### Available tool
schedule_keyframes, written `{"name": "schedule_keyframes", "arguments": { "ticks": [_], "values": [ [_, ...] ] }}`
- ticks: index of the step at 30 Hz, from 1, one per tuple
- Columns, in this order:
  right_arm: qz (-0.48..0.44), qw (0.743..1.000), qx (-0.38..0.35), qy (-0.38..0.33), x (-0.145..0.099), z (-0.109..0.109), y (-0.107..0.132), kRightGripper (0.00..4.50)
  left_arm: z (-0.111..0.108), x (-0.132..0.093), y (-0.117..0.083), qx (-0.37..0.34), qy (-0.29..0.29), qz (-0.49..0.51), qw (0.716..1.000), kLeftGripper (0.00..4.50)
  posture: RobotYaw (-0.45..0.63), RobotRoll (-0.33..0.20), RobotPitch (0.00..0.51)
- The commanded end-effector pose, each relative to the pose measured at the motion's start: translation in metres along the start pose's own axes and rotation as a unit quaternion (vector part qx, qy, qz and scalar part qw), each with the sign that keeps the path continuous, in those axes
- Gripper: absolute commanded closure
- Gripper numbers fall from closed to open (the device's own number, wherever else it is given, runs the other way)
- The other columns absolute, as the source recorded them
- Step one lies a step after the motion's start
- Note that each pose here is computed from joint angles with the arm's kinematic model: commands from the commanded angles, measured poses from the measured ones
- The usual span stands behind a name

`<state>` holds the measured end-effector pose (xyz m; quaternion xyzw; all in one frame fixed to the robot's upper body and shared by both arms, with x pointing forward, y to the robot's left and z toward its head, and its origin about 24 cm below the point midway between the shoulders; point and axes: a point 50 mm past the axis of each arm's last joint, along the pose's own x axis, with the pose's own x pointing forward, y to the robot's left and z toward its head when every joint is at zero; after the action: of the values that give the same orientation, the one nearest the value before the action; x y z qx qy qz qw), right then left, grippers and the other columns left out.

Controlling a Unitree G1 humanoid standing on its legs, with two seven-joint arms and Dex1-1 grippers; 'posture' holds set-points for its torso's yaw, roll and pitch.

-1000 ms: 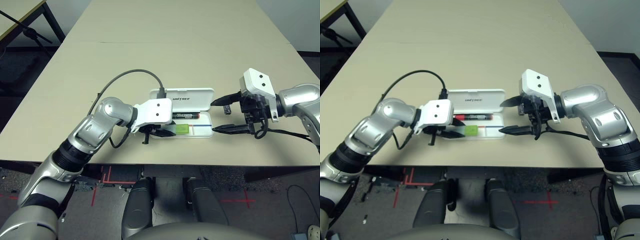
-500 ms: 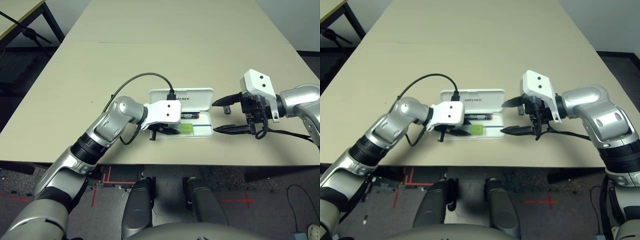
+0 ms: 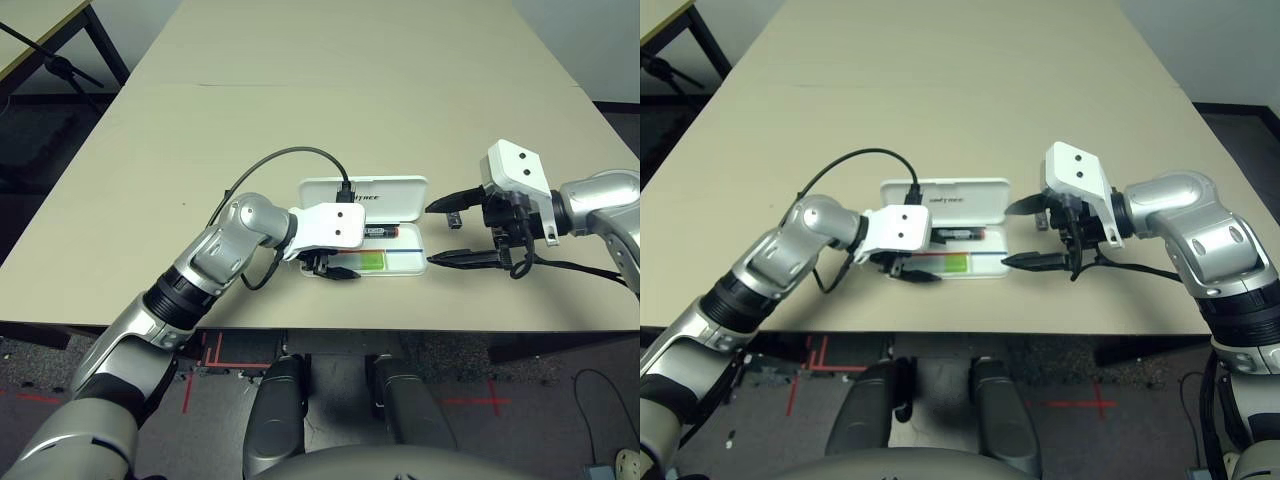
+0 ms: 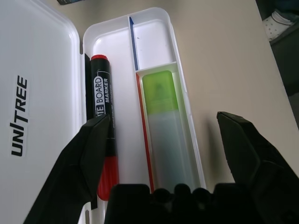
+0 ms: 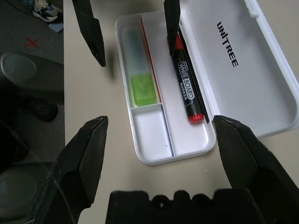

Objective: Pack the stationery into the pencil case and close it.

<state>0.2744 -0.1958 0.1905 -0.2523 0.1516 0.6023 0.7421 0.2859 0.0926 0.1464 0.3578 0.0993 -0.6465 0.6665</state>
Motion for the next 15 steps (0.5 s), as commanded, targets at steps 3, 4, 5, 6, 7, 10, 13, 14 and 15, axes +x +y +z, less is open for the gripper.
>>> {"name": "schedule_keyframes", "arguments": {
  "ticks": [3,4,5,6,7,10,13,14,15],
  "values": [
    [-0.004,1.000,-0.003,0.006,-0.003,-0.002,-0.001,0.00,0.005,-0.028,-0.002,-0.001,-0.017,0.017,1.000,0.03,0.05,0.000,0.167],
    [-0.005,1.000,-0.003,0.007,-0.003,-0.002,-0.002,0.00,0.006,-0.033,-0.003,-0.002,-0.019,0.021,1.000,0.03,0.05,0.000,0.167],
    [-0.006,1.000,-0.002,0.008,-0.004,-0.003,-0.002,0.00,0.006,-0.039,-0.004,-0.003,-0.020,0.026,0.999,0.03,0.05,0.000,0.167],
    [-0.007,1.000,-0.002,0.008,-0.004,-0.004,-0.002,0.00,0.006,-0.044,-0.005,-0.003,-0.021,0.029,0.999,0.03,0.05,0.000,0.166],
    [-0.007,1.000,-0.001,0.009,-0.004,-0.004,-0.003,0.00,0.007,-0.050,-0.006,-0.005,-0.024,0.033,0.999,0.03,0.05,0.000,0.166],
    [-0.010,1.000,0.001,0.010,-0.005,-0.006,-0.003,0.00,0.008,-0.066,-0.010,-0.012,-0.030,0.049,0.998,0.03,0.05,0.000,0.165],
    [-0.014,1.000,0.006,0.015,-0.006,-0.008,-0.004,0.00,0.006,-0.079,-0.013,-0.014,-0.015,0.063,0.998,0.03,0.06,0.000,0.164],
    [-0.015,1.000,0.007,0.015,-0.006,-0.009,-0.004,0.00,0.006,-0.082,-0.014,-0.015,-0.012,0.066,0.998,0.03,0.06,0.000,0.164],
    [-0.017,1.000,0.008,0.015,-0.006,-0.009,-0.005,0.00,0.006,-0.083,-0.015,-0.017,-0.010,0.068,0.997,0.03,0.07,0.000,0.165]
  ]
}}
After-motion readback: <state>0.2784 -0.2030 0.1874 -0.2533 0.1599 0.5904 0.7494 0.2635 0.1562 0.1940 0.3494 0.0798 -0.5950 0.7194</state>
